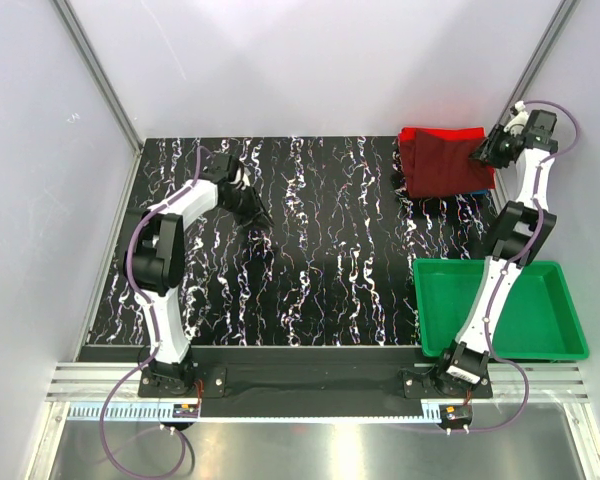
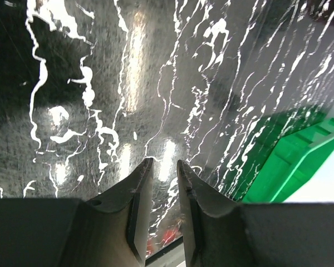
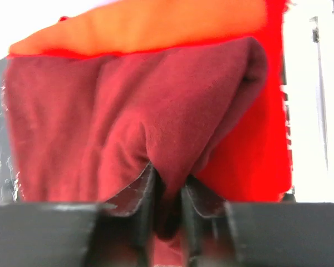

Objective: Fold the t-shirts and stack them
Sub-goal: Neatly place the folded tshirt to the corner

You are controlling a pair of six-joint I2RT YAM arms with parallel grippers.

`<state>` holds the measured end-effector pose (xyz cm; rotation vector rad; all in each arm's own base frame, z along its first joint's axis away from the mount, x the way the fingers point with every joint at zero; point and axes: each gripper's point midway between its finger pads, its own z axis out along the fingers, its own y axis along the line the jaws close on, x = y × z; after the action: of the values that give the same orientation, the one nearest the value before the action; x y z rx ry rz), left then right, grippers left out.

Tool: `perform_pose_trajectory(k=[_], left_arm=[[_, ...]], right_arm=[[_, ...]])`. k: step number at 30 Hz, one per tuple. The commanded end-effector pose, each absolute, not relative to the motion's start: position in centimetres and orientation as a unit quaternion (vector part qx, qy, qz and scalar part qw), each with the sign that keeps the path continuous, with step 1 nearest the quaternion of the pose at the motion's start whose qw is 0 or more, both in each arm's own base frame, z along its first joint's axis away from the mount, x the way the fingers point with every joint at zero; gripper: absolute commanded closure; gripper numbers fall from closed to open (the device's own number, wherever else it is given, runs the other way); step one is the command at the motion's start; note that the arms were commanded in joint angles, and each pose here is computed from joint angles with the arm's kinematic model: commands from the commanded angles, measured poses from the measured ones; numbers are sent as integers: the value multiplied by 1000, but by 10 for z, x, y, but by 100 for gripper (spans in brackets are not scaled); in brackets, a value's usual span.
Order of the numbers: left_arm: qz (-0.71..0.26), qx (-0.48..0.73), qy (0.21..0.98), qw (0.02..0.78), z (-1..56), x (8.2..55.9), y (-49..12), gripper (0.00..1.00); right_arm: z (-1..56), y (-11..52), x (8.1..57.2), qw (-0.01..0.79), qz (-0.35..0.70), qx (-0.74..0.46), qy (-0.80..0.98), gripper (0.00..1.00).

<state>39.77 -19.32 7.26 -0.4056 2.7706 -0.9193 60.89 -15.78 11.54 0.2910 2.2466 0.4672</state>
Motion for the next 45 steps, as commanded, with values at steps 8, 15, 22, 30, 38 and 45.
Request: perform_pose_trajectory(k=[8,15,22,30,38,45], left_arm=[[-305,-120,935,133,97,410,-196,71],[-321,-122,927,149,105,422,-204,71],[-353,-120,910,181,117,452,-222,71],[-362,-107,909,175,121,452,-233,71],[-341,-102,921,156,103,429,-223,71],[-339,-101,923,153,100,431,-223,71]], right_arm=[[196,-193,623,489,90,176,849,32],[235,-155,615,500,121,182,838,32],[251,-90,621,497,133,149,845,24],[193,-25,653,481,92,100,866,24],[162,-43,667,481,12,111,869,29],[140,-32,674,474,12,98,875,31]])
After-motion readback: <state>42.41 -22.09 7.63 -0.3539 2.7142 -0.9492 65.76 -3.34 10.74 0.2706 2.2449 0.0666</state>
